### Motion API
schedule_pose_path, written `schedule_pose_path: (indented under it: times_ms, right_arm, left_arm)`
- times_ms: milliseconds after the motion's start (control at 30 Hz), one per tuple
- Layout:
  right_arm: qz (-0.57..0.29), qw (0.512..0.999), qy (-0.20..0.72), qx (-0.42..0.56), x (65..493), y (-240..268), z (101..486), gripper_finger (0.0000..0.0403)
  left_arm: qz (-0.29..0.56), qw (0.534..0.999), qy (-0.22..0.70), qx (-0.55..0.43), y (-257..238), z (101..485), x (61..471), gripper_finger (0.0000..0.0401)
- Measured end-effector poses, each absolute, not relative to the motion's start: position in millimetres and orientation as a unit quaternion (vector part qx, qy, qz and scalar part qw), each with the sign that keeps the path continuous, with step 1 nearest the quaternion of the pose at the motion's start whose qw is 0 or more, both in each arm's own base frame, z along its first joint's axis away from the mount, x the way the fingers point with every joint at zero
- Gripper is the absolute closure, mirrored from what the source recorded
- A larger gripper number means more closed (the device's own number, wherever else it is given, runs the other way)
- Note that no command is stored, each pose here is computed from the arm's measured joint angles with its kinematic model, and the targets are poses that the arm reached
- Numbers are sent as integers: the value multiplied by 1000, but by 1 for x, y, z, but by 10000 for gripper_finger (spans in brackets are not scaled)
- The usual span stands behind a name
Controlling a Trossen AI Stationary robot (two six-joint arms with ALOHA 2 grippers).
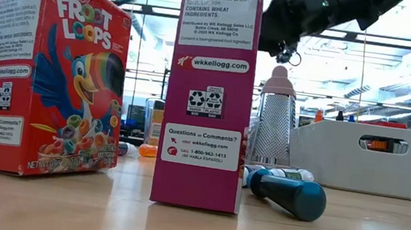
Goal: Pick & Place Kitchen Items
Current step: Put the medium red food coloring bottle into the gray bin
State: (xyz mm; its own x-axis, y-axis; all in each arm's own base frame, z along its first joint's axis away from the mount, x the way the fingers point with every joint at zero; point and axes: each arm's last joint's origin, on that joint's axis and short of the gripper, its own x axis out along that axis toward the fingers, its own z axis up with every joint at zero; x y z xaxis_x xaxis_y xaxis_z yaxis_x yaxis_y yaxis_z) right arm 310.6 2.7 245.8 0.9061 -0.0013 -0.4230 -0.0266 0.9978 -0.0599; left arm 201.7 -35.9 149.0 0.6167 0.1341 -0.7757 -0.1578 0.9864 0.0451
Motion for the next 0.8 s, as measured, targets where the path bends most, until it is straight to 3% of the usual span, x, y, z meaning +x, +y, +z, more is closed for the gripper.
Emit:
schedule_pose_path:
  times_ms: [367,567,800]
  right_arm:
    - [-91,985,143,-44,321,-3,253,230]
    - [-42,995,69,-62,332,0,258,230]
    - [18,996,-3,-88,343,4,257,230]
  left_arm:
    - [101,980,156,74,-38,196,234,300]
    - [100,984,49,141,-39,220,239,297]
    - [109,981,35,157,-36,224,239,297]
